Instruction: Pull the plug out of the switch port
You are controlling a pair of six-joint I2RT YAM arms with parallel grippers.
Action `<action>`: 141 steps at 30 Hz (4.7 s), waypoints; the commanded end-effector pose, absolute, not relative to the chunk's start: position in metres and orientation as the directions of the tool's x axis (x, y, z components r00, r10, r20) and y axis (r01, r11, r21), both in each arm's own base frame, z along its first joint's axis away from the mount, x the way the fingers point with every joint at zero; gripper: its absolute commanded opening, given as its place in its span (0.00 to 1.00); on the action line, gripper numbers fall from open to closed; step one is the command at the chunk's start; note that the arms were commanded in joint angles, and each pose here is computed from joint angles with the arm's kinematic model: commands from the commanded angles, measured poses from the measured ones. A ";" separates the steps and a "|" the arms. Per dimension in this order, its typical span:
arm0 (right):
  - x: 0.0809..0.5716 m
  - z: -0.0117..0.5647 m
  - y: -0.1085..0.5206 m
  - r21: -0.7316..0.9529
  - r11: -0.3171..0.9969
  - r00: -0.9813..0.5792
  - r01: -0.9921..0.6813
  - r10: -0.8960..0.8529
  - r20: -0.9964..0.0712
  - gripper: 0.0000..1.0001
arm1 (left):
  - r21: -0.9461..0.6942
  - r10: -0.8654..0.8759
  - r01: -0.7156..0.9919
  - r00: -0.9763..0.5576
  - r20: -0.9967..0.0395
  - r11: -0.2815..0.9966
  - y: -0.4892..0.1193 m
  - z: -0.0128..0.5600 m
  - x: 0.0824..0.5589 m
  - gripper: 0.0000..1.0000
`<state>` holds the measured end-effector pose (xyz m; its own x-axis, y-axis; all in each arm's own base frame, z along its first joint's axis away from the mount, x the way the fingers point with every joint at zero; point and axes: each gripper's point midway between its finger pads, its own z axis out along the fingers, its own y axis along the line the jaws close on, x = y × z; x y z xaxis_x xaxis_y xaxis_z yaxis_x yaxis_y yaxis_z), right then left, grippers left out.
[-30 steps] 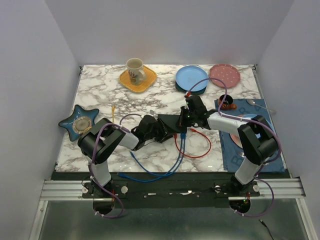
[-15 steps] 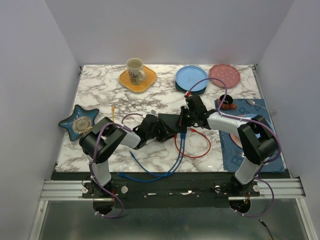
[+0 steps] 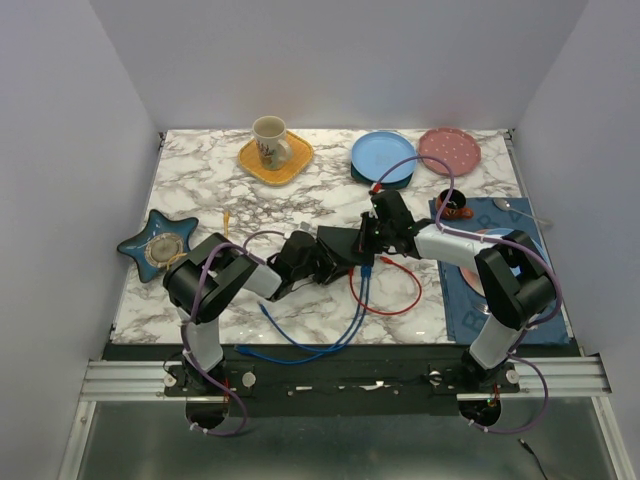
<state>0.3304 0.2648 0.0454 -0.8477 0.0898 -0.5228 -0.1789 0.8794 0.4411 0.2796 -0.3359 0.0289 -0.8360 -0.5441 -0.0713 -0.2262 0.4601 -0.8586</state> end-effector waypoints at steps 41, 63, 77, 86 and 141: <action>0.313 0.015 0.259 0.434 0.890 -0.892 -0.143 0.074 -0.445 0.01 | -0.761 -0.686 -0.390 -0.721 -0.099 0.519 -0.315 -0.013 0.285 0.34; 0.304 0.051 0.246 0.431 0.888 -0.855 -0.161 0.092 -0.510 0.01 | -0.732 -0.671 -0.394 -0.732 -0.117 0.557 -0.303 -0.020 0.280 0.00; 0.294 0.041 0.229 0.384 0.916 -0.859 -0.117 0.101 -0.502 0.01 | -0.701 -0.680 -0.439 -0.728 -0.088 0.562 -0.255 -0.025 0.269 0.00; 0.299 0.031 0.208 0.279 0.957 -0.852 -0.077 0.082 -0.518 0.01 | -0.675 -0.681 -0.453 -0.725 -0.102 0.583 -0.243 -0.023 0.289 0.00; 0.347 0.015 0.244 0.328 0.943 -0.893 -0.064 0.092 -0.441 0.01 | -0.793 -0.482 -0.205 -0.867 -0.125 0.574 -0.321 0.001 0.300 0.60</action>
<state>0.3663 0.2603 0.0458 -0.8475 0.1202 -0.5171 -0.1028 0.9185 0.3819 0.3131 -0.3300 0.0402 -0.8526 -0.5044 -0.1366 -0.1342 0.4640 -0.8756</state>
